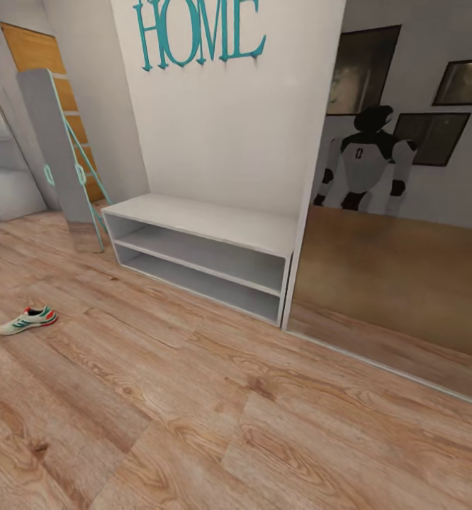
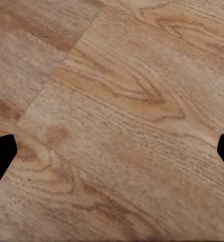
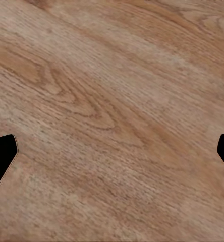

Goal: Pick up the two gym shoes and the two sandals from the corridor floor and place them onto the hallstand (shoe rack) in the corridor, making sure they are on the rack and not on the floor. Arrange them so the two gym shoes are next to each other and the two sandals are next to each other.

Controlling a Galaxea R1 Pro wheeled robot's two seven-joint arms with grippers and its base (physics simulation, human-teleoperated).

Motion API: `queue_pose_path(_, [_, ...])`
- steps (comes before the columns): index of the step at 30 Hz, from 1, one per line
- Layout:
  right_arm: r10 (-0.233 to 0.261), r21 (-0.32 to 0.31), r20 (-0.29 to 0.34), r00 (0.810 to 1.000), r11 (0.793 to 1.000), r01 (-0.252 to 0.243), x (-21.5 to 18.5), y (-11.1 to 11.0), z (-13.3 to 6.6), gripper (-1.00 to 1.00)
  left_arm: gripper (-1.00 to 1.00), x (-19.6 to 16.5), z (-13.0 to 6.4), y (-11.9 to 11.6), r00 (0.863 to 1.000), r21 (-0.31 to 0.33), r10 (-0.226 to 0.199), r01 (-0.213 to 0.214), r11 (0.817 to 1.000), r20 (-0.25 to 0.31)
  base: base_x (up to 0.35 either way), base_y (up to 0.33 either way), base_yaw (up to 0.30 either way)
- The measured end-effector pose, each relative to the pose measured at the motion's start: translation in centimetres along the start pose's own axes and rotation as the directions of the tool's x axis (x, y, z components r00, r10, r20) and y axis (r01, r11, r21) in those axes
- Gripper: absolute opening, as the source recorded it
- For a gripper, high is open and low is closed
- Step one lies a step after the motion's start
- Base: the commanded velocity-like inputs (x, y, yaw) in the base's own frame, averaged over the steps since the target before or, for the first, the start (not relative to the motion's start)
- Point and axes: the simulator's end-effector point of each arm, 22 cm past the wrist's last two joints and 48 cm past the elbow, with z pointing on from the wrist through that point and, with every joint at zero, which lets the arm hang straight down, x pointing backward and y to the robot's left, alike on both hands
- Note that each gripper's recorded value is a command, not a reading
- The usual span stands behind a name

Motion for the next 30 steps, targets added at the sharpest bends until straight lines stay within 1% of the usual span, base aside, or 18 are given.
queue_pose_path(9, [-0.002,-0.002,-0.011,1.0,1.0,0.002,0.5,0.1,0.0,1.0,1.0,0.5,0.0,0.1,1.0,-0.001,0.002,-0.002,1.0,-0.01,0.001,0.0,0.215])
queue_pose_path(14, [-0.002,-0.002,-0.018,1.0,1.0,0.002,0.7,0.1,-0.1,1.0,1.0,0.7,0.0,0.1,1.0,-0.001,0.002,-0.002,1.0,-0.016,0.099,0.037,0.215])
queue_pose_path(20, [-0.003,-0.003,-0.025,1.0,1.0,0.003,1.0,0.1,-0.1,1.0,1.0,1.0,0.0,0.1,1.0,-0.001,0.002,-0.002,1.0,-0.023,0.213,0.17,0.215])
queue_pose_path(30, [-0.004,-0.004,-0.036,0.999,1.0,0.003,1.5,0.2,-0.1,1.0,1.0,1.5,0.0,0.1,0.999,-0.001,0.003,-0.003,1.0,-0.034,0.236,0.229,0.215])
